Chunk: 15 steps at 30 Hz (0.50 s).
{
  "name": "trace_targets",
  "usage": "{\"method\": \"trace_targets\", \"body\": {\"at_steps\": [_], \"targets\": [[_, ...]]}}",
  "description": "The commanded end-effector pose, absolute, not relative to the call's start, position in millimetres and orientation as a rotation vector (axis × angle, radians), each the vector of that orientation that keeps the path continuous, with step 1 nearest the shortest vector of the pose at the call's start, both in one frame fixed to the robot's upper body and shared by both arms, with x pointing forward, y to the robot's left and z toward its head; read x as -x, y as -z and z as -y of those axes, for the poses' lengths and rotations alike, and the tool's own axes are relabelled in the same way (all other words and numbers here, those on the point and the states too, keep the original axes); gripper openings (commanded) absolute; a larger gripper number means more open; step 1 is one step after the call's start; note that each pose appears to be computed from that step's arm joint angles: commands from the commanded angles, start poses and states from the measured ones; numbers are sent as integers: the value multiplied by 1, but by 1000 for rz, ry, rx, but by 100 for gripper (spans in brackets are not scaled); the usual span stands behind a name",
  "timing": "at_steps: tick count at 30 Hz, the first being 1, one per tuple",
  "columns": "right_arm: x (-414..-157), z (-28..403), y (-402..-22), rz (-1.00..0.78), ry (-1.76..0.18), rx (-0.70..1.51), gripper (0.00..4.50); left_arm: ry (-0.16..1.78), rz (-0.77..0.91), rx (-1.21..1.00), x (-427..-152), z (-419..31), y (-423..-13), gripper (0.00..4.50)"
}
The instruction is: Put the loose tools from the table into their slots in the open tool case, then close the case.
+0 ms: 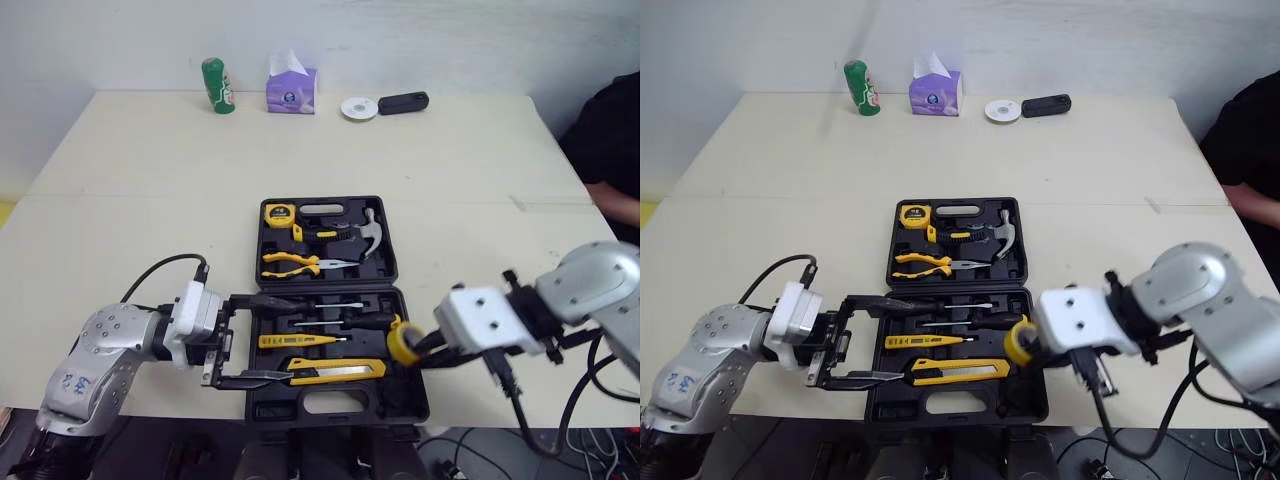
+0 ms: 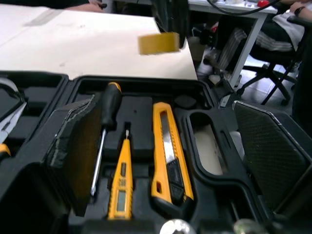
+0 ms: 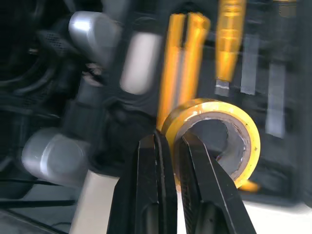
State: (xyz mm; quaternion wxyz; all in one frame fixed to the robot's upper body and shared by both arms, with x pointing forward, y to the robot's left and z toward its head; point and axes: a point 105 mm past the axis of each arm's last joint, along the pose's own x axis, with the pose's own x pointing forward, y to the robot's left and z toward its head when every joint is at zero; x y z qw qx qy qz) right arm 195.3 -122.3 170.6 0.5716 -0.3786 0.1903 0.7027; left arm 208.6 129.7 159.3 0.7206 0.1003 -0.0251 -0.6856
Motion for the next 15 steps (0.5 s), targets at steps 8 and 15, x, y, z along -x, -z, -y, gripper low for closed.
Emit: {"method": "trace_targets", "body": {"at_steps": [8,15], "targets": [[-183,109,-141,-404,-1732,936,9,1452,131,-272,-199,-127,-172,450],[-186,119,-127,-461,-1707,986,9,1453,80,-258,-194,-127,-166,450]]}}
